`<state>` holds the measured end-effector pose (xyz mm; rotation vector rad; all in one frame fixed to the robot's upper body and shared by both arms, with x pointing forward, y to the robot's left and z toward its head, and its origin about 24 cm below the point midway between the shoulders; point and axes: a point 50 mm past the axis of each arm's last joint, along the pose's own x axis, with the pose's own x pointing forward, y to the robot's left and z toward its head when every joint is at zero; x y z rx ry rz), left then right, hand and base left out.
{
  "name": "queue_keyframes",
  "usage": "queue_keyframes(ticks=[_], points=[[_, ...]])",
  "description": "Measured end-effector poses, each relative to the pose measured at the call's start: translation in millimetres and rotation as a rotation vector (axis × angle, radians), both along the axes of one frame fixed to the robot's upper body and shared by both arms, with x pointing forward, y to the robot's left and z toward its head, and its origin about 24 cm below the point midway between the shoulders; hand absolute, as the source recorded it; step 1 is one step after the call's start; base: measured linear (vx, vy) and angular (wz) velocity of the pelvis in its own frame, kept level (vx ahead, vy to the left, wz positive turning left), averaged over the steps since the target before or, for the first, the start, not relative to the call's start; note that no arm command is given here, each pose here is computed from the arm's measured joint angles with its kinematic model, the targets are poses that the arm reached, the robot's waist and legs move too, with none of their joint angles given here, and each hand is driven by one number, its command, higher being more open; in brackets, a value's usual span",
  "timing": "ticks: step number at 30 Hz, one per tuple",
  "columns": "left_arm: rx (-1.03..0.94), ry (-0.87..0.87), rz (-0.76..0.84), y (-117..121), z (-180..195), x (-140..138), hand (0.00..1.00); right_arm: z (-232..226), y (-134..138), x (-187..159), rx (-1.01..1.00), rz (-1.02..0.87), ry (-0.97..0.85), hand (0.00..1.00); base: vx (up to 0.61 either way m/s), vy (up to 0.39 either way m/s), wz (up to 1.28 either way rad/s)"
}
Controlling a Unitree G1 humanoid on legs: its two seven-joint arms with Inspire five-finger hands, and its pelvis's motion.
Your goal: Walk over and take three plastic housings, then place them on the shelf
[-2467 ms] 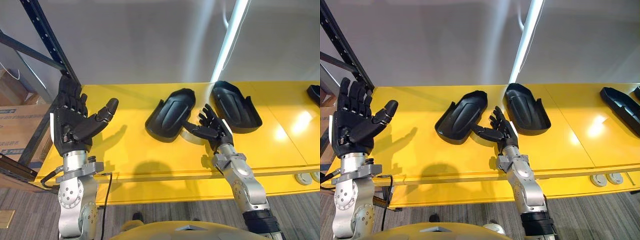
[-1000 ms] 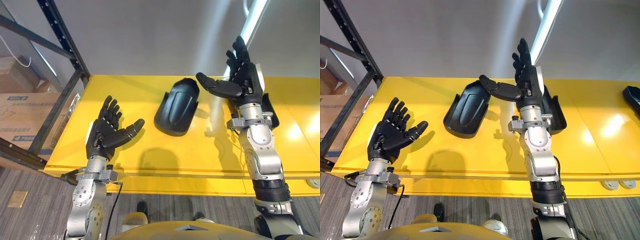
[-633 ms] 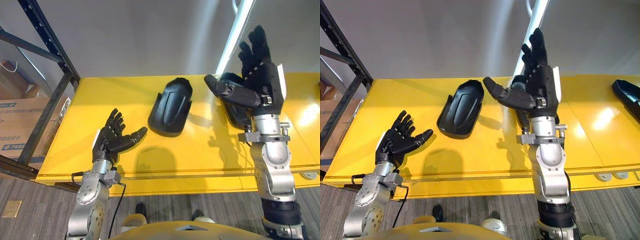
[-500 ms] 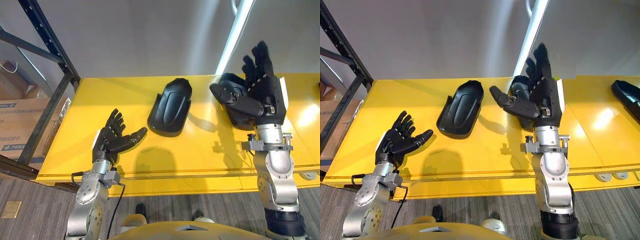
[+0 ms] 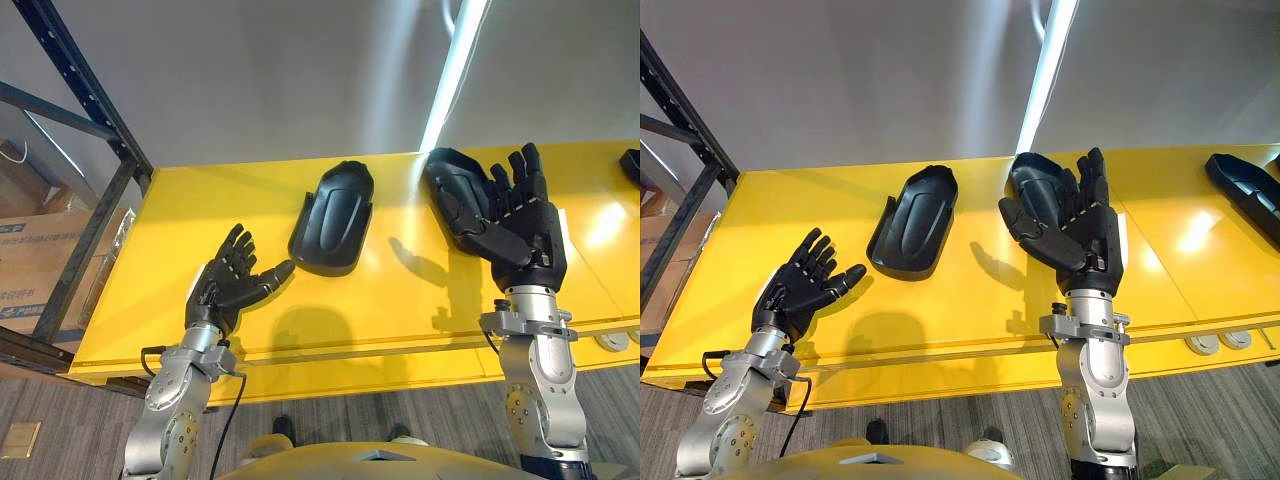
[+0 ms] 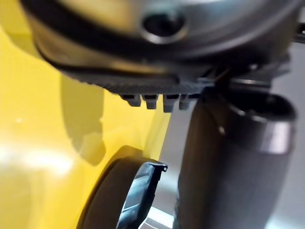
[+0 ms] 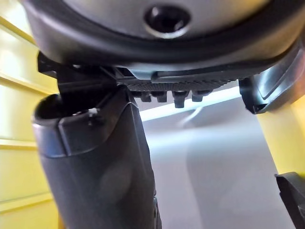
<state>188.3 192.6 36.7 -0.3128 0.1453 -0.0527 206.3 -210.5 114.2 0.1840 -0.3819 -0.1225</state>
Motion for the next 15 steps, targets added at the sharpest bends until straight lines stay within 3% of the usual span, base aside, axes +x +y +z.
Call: queue_keyframes(ticks=[15], points=[[-0.096, 0.036, -0.095, 0, -5, 1, 1.00, -2, 15, 2, 0.014, 0.062, -0.001, 1.00, 0.00, 0.002, -0.01]])
